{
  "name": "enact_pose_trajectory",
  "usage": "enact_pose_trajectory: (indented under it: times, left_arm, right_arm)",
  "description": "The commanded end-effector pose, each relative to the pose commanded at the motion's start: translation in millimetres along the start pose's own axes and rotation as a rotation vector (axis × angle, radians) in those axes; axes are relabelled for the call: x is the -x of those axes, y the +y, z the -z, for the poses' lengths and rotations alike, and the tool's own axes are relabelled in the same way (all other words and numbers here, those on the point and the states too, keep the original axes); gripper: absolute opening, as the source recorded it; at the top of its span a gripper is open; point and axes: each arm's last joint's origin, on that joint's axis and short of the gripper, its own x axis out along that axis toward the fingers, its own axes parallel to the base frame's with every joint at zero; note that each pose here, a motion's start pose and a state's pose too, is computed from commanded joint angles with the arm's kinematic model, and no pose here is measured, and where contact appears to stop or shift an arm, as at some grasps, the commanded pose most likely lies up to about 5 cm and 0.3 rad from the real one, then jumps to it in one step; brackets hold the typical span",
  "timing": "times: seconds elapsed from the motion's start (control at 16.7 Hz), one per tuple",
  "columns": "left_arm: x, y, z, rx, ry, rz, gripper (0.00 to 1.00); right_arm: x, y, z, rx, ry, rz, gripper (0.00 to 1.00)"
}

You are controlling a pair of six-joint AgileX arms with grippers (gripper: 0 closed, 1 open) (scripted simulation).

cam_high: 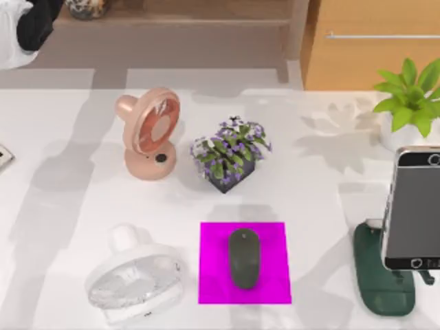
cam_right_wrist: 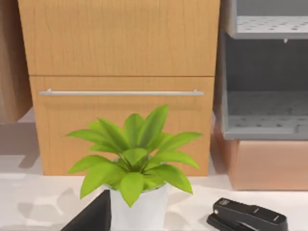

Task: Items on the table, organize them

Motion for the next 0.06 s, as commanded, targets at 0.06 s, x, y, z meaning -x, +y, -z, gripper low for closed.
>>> enact_pose_trajectory:
  times: [0.06]
  left_arm:
    - [0.0, 0.0, 0.0, 0.000, 0.000, 0.000, 1.00]
  right_arm:
    - [0.0, 0.0, 0.0, 0.000, 0.000, 0.000, 1.00]
